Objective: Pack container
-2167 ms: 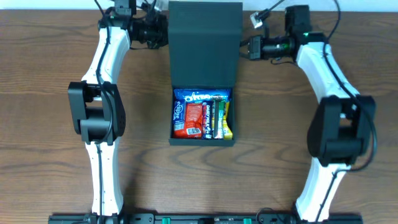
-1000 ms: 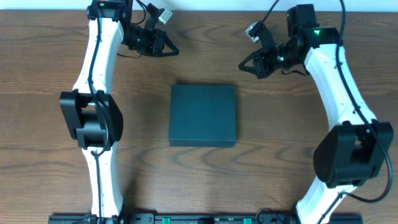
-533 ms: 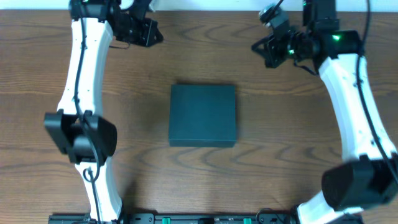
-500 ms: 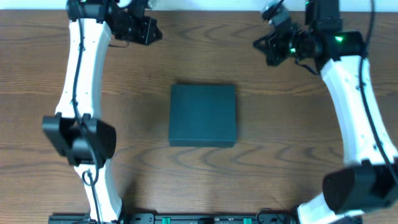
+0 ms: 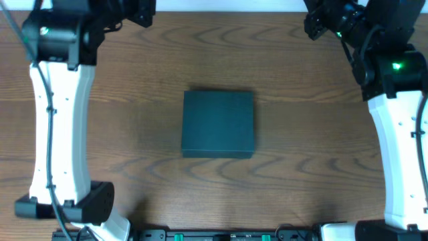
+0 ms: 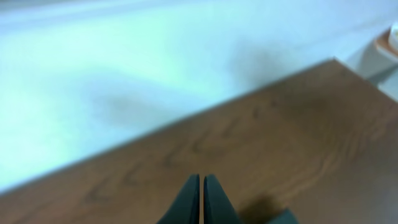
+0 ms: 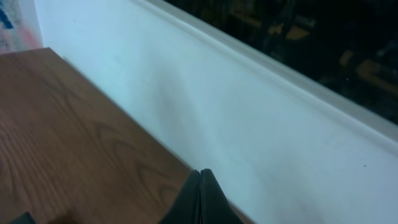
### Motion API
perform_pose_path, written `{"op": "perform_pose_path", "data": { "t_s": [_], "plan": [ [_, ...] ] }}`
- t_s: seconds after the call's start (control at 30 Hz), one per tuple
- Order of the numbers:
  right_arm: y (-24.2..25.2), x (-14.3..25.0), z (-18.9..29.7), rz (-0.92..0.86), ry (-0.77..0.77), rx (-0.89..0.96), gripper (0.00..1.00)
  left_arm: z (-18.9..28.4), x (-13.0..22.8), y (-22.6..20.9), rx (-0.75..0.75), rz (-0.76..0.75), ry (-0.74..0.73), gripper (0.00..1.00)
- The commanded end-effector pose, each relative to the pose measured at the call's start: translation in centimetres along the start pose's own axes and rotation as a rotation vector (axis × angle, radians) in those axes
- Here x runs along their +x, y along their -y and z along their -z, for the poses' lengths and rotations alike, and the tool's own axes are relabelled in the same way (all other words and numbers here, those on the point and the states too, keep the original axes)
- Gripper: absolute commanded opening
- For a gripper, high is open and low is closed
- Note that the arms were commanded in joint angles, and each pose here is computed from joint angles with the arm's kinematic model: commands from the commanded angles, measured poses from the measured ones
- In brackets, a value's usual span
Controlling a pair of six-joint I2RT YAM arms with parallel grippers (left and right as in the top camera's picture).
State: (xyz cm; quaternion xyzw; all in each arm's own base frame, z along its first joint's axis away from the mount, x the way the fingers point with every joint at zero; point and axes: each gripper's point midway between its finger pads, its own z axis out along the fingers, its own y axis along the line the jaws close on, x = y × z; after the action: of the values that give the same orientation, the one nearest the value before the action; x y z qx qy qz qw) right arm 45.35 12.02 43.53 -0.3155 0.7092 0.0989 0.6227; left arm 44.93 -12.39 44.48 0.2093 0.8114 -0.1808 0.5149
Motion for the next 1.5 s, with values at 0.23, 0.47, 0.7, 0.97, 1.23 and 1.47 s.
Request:
{"op": "perform_pose_path", "data": {
  "t_s": [0.23, 0.47, 0.7, 0.97, 1.23, 1.47],
  "plan": [
    [-2.7, 0.0, 5.7, 0.053, -0.11, -0.003, 0.01, 5.2, -1.5, 3.3, -0.022, 0.022, 0.078, 0.06],
    [-7.7, -2.3, 16.7, 0.141, 0.019, 0.059, 0.02, 11.3, 3.7, 9.4, -0.105, -0.087, 0.153, 0.06],
    [-12.6, -3.4, 30.6, 0.16, 0.318, 0.301, 0.02, 21.8, 7.5, 12.7, -0.032, -0.035, 0.381, 0.06],
    [-16.0, -8.7, 37.0, 0.147, 0.606, 0.261, 0.01, 24.3, 8.7, 12.9, -0.013, 0.044, 0.403, 0.06],
    [-13.6, -7.6, 32.1, -0.023, 0.496, 0.186, 0.99, 23.4, 8.8, 12.7, -0.021, 0.046, 0.377, 0.95],
    [-14.0, -0.8, 28.5, -0.193, 0.204, 0.121, 0.99, 22.6, 11.4, 12.5, -0.029, 0.055, 0.268, 0.95]
  ]
}}
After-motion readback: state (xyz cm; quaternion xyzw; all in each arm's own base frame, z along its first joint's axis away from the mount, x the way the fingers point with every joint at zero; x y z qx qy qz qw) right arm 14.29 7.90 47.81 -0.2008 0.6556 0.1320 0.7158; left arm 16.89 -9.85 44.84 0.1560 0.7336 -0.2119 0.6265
